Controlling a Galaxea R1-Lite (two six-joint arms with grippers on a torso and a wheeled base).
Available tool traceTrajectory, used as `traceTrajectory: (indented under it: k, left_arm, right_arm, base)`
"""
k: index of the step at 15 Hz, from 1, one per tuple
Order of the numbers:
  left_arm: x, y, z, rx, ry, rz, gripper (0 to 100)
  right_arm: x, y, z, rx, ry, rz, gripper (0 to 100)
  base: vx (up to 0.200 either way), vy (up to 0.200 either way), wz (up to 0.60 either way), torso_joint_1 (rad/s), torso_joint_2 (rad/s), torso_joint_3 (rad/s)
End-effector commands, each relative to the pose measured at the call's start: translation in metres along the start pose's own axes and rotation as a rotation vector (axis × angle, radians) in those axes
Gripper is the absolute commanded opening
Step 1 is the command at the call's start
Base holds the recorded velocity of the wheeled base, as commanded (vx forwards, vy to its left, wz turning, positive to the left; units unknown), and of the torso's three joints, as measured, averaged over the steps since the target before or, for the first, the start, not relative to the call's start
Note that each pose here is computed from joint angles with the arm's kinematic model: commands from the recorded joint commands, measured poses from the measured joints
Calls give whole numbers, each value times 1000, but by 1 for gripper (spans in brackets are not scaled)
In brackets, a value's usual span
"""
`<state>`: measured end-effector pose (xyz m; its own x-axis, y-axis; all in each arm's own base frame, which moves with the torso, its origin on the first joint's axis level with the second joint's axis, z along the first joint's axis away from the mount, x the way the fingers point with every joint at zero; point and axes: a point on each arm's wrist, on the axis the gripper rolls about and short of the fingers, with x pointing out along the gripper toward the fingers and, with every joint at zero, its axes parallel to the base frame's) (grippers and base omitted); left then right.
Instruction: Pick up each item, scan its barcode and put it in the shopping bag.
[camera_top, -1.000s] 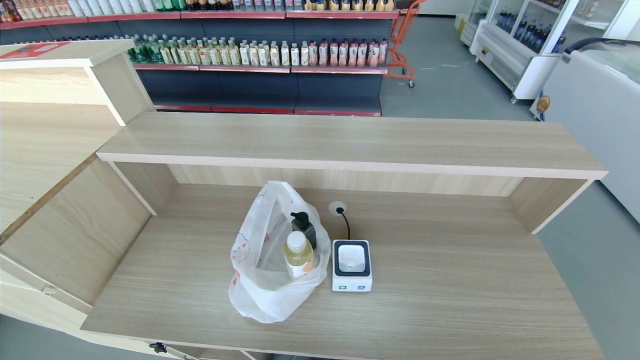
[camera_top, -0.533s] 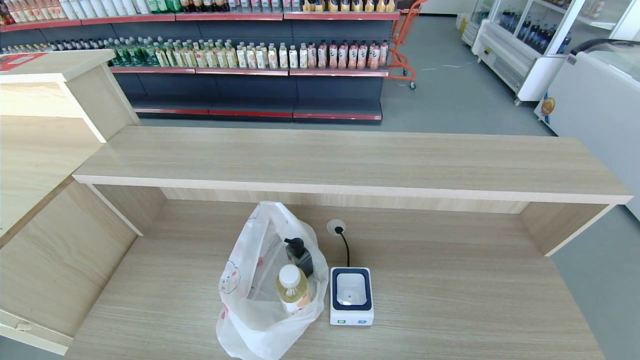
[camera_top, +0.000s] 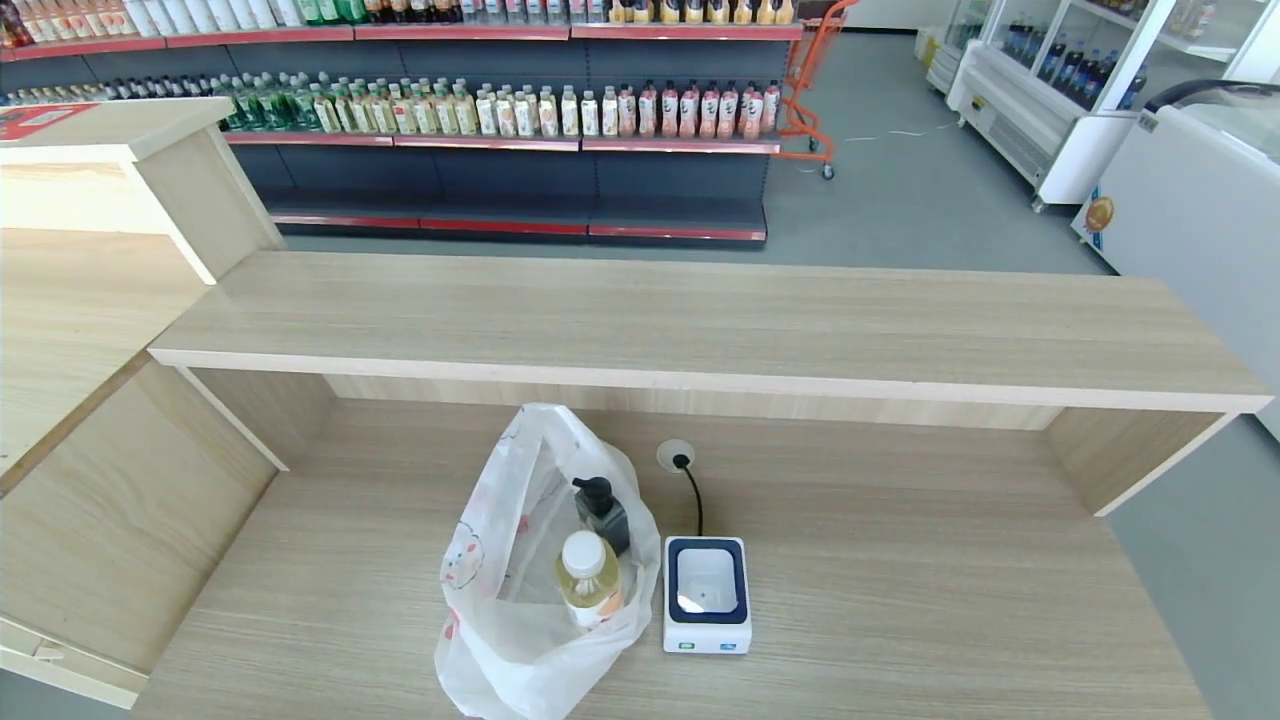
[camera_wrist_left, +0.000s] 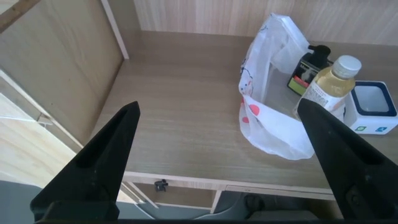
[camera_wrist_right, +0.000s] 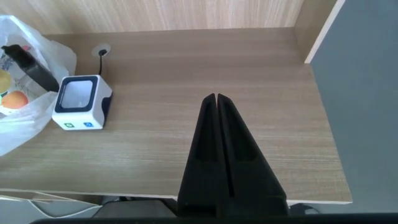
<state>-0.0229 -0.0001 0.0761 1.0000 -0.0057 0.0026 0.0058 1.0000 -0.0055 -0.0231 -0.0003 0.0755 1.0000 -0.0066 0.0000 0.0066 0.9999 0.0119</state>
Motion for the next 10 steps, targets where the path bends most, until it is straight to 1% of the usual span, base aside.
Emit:
traceTrajectory:
  k: [1,10]
  left_arm:
    - [0,0,0,-1,-1,0,100]
    - [0,0,0,-1,-1,0,100]
  right_arm:
    - [0,0,0,0,3,0,0]
    - [0,0,0,0,2,0,0]
  base:
    - [0,0,0,0,0,0]
    - [0,0,0,0,0,0]
